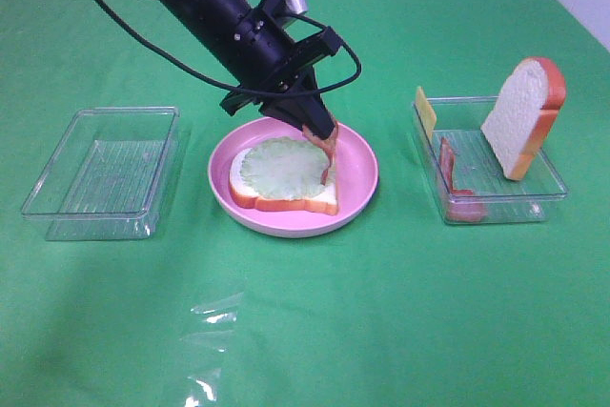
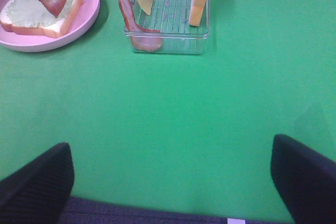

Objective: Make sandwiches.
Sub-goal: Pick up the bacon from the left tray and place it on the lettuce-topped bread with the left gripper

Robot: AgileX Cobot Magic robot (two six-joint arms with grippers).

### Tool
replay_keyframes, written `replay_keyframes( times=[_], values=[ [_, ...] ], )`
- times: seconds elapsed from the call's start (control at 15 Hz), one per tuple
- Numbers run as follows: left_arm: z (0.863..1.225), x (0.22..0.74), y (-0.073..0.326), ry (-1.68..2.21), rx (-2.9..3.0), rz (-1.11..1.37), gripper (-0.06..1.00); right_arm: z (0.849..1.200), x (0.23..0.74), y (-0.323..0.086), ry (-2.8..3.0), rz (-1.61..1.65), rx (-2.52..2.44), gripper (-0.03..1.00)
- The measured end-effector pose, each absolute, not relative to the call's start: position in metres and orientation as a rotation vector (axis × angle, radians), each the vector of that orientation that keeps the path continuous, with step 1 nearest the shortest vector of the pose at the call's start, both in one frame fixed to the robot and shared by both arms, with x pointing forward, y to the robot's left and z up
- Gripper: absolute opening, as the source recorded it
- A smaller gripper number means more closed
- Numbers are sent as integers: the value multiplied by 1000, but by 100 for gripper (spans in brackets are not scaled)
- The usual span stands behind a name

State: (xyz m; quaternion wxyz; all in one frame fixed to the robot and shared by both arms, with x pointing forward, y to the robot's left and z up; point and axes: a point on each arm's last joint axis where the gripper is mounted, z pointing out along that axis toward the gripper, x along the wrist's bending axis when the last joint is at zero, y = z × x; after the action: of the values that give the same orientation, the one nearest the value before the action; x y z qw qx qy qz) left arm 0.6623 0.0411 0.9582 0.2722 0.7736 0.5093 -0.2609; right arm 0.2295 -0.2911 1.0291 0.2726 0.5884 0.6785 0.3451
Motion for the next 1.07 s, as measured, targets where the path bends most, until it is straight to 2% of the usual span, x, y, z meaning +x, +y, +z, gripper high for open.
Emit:
replay_keyframes(
  times=[0.4, 1.07],
  values=[
    [940, 667, 60, 1485, 2285, -492, 0, 1029, 230, -291, 1826, 929, 1584, 98],
    [935, 678, 70, 1596, 2283, -309, 0, 1029, 230, -291, 1826, 929, 1584, 98]
  ],
)
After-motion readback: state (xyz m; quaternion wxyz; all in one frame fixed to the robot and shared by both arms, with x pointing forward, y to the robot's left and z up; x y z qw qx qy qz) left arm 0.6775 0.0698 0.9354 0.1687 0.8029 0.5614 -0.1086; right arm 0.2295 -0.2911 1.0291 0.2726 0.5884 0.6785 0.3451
